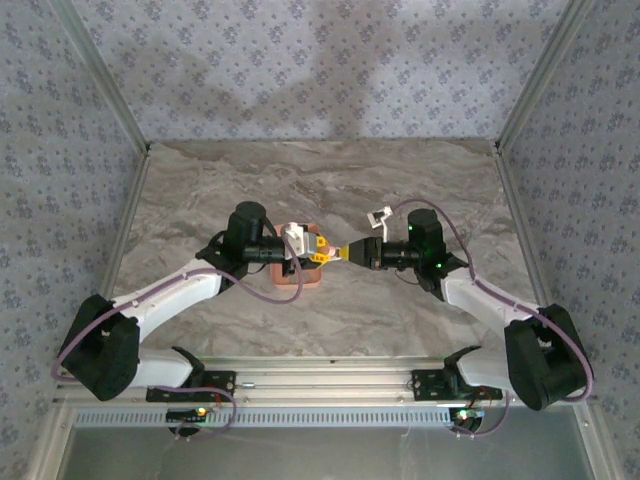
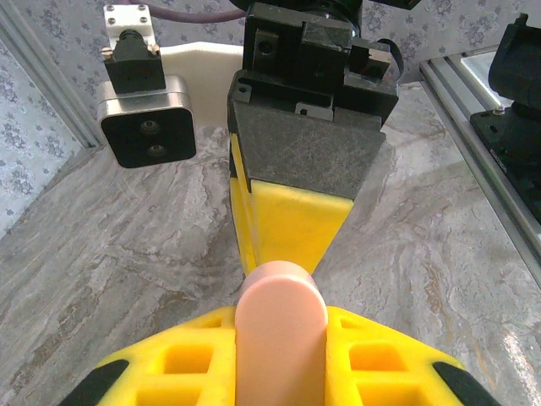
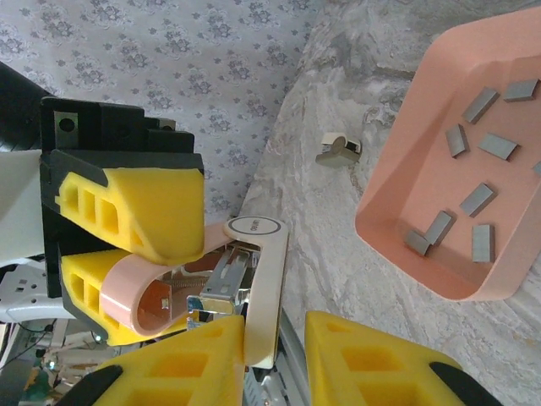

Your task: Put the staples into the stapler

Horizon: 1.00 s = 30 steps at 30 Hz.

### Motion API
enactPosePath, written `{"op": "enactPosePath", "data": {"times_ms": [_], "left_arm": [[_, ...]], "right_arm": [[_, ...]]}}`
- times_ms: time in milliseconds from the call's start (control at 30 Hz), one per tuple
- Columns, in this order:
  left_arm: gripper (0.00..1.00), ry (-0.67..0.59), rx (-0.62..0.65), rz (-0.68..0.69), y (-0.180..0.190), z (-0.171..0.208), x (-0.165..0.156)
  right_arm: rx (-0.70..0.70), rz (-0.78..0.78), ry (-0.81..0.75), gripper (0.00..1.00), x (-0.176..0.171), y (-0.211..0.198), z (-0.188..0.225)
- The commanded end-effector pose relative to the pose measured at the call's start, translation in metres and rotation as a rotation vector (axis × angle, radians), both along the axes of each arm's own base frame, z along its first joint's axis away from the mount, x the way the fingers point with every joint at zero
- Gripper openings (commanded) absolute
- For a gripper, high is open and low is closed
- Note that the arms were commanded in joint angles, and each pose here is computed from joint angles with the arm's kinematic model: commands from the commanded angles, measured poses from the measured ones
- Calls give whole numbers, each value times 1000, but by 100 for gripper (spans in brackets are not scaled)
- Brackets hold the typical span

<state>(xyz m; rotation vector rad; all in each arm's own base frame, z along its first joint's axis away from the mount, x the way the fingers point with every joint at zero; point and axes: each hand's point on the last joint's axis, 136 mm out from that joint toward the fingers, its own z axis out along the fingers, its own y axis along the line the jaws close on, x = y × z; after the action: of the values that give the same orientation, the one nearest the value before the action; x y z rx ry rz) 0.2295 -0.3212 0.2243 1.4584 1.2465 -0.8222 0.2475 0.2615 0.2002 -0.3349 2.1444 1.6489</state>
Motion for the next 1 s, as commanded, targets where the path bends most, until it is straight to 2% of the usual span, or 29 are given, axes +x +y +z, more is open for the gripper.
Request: {"op": "enactPosePath", "data": {"times_ms": [0, 300, 467, 600, 733, 967], "left_arm": [[15, -46, -24, -28, -3, 12, -5], [17, -47, -17, -21, -3, 10, -5], [33, -43, 20, 3, 1, 5, -3], [49, -42, 48, 69, 5, 2, 6], [59, -43, 74, 108, 8, -4, 11], [62, -77, 162, 119, 10, -23, 10]], "right_arm": [[27, 23, -22, 25, 1, 7, 14], [22, 13, -30, 8, 1, 7, 13], [-20, -37, -35, 5, 5, -1, 9], [-145, -107, -48, 3, 9, -13, -3], [-278, -188, -73, 3, 14, -29, -17], [-465, -264, -104, 1, 17, -45, -33]]}}
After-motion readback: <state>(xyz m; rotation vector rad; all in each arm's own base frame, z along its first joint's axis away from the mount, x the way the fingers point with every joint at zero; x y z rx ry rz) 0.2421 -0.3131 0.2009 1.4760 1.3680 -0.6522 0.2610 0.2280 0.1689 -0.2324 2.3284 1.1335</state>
